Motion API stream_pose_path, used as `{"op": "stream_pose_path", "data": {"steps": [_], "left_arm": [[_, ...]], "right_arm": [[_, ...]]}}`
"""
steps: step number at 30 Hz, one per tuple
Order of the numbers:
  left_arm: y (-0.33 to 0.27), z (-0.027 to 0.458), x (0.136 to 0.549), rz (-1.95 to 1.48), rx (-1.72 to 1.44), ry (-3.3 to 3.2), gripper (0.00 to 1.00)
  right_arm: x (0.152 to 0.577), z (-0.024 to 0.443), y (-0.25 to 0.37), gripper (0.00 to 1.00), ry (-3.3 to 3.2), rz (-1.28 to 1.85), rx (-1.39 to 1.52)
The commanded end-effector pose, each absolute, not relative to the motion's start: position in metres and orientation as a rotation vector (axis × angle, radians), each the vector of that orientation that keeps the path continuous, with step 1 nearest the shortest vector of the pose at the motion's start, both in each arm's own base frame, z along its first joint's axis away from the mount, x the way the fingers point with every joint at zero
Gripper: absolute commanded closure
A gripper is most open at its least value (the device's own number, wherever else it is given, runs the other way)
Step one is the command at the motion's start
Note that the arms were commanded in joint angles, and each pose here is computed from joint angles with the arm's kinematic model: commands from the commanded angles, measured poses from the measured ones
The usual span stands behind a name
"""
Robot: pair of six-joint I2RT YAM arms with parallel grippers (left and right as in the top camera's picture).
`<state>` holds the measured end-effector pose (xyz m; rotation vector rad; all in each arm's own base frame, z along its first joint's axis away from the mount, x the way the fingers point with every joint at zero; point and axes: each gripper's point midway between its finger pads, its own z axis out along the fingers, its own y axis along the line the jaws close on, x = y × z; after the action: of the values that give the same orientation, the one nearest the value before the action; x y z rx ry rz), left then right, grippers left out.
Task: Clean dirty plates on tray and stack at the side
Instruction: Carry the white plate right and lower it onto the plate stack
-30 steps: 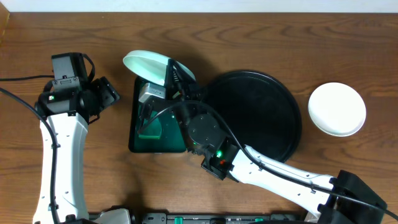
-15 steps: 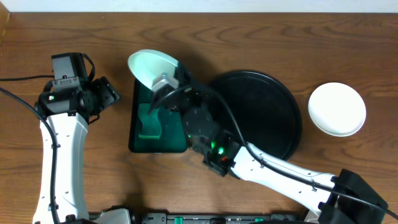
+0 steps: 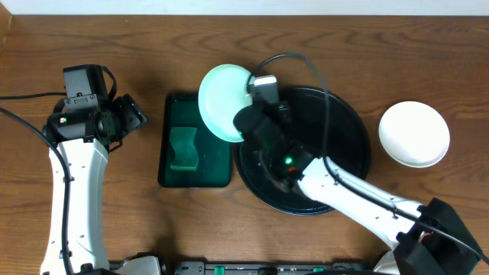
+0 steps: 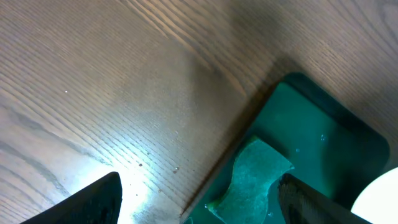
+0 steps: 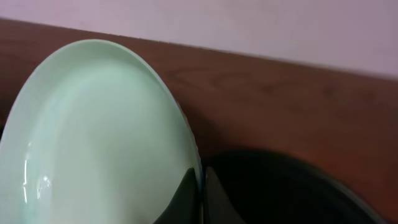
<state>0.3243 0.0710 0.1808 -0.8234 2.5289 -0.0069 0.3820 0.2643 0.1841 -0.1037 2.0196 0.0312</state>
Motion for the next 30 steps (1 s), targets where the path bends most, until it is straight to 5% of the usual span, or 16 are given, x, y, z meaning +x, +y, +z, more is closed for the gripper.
{"op": "stream_pose_path", "data": {"steps": [1,11,30], "left_arm": [[0.073,0.186,0.325,-0.003,-0.818,2.518,0.20],[0.073,0.186,0.325,-0.003,-0.818,2.518,0.20],[0.073,0.186,0.325,-0.003,-0.818,2.518,0.20]], "right_arm": [[0.388,0.184,0.268,0.99,2.067,0.218,0.011],[0.399,0.190,0.220,0.99,2.208,0.443,0.127],[0.366,0.171,-0.058,0.99,2.335,0.045,0.827]]}}
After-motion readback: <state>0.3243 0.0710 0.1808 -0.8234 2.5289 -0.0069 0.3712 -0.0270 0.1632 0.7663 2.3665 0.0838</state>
